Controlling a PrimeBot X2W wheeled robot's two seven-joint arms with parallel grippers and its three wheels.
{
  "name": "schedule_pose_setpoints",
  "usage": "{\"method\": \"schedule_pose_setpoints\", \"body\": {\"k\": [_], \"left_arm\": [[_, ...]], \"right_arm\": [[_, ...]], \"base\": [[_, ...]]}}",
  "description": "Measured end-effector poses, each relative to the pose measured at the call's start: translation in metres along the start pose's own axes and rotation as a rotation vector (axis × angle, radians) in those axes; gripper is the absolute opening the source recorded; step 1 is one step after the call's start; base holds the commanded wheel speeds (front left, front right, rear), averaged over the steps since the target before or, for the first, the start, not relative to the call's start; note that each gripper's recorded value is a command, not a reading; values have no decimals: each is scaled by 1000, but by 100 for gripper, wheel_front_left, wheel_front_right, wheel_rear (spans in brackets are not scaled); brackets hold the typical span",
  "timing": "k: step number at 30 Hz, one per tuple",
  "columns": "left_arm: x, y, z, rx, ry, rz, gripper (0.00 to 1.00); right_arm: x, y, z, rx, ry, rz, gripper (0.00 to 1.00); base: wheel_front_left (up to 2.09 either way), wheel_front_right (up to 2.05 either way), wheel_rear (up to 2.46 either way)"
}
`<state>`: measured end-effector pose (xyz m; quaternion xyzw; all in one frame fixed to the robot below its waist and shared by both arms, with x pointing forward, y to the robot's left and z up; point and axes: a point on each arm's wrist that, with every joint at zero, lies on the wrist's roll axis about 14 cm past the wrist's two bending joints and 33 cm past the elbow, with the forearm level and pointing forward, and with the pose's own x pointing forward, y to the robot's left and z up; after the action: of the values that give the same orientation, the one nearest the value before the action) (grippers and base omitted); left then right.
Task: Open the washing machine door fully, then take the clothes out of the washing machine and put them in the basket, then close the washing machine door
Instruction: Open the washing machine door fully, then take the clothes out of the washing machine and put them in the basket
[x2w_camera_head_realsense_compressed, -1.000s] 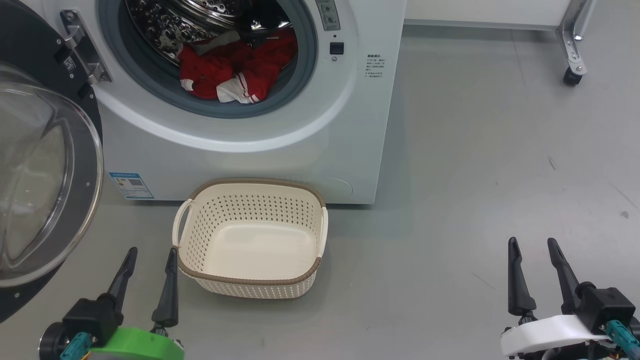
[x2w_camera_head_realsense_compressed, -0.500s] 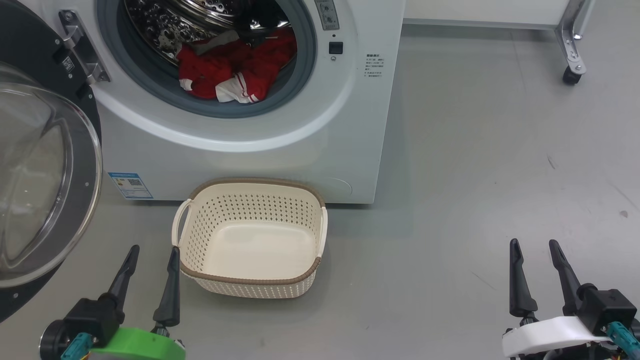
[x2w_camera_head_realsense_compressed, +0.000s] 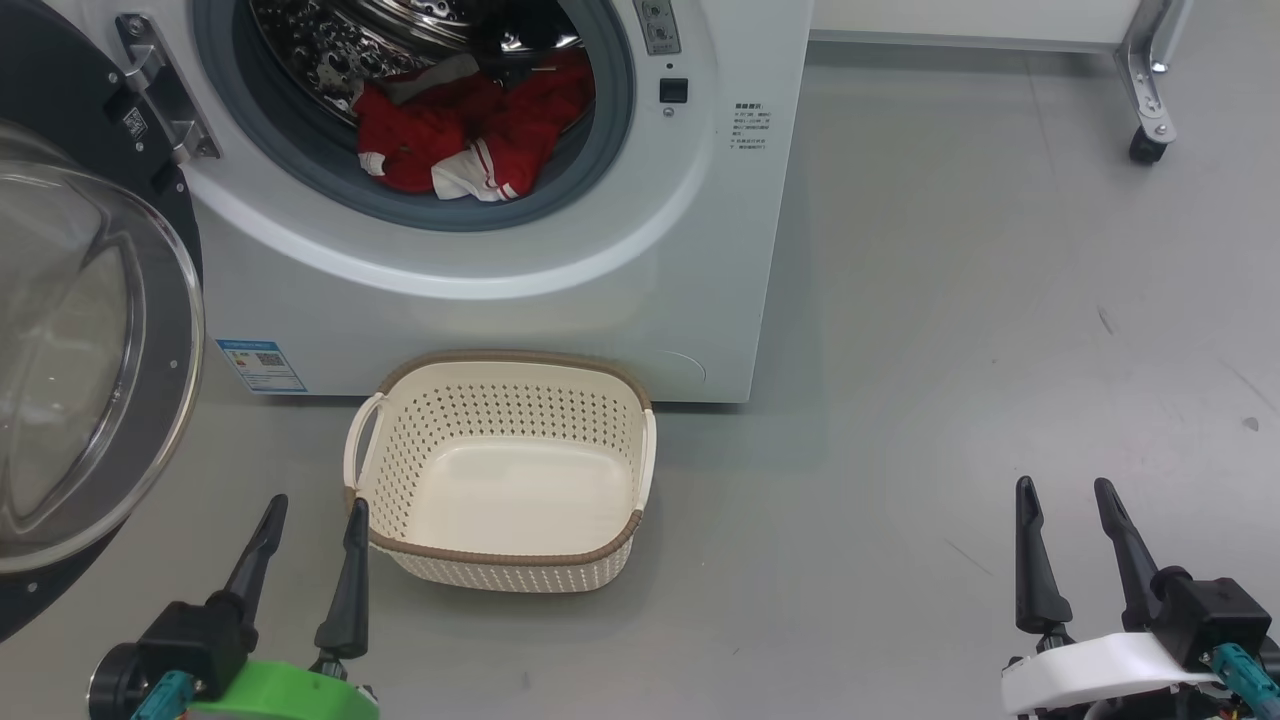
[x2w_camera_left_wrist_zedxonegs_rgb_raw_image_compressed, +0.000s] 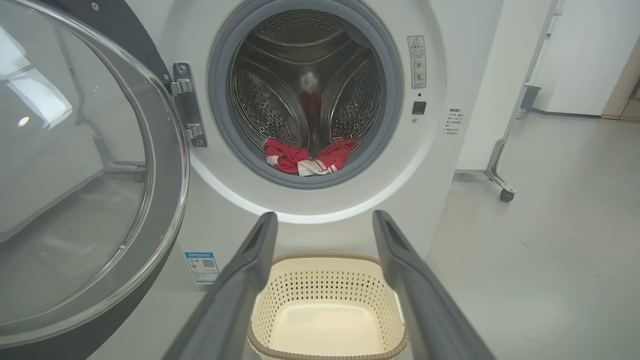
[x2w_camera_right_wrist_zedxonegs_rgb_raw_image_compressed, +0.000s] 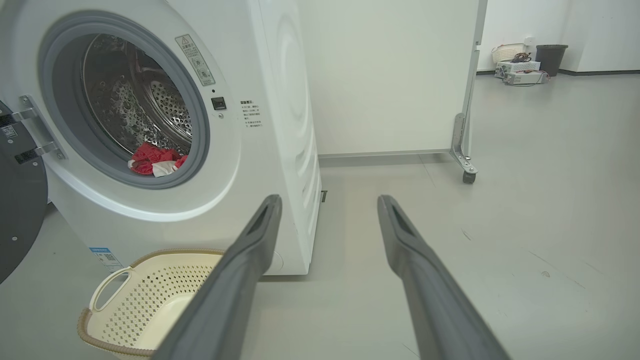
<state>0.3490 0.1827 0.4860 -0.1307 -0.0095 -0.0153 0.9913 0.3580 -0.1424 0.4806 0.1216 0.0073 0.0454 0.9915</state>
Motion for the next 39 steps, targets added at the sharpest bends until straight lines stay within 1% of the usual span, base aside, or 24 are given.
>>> {"method": "schedule_pose_setpoints", "body": {"k": [4, 10, 20, 36, 38, 39], "left_arm": [[0, -5, -2, -3, 6, -13, 100], [2, -7, 3, -37, -12, -14, 100], [3, -4, 6, -36, -21, -6, 100], [2, 0, 10, -35, -34, 6, 100], [1, 2, 10, -28, -34, 11, 100], [1, 3, 11, -7, -34, 9, 100]], "right_arm": [[0, 1, -1, 2, 3, 3, 100], [1, 1, -3, 4, 8, 3, 100], [1, 2, -5, 7, 15, 8, 100], [2, 4, -6, 7, 16, 13, 100], [2, 4, -6, 7, 17, 14, 100], [2, 4, -6, 6, 17, 15, 100]], "base": [[0, 0, 0], [9, -9, 0], [42, -42, 0], [98, -98, 0], [135, -135, 0], [137, -137, 0]]}}
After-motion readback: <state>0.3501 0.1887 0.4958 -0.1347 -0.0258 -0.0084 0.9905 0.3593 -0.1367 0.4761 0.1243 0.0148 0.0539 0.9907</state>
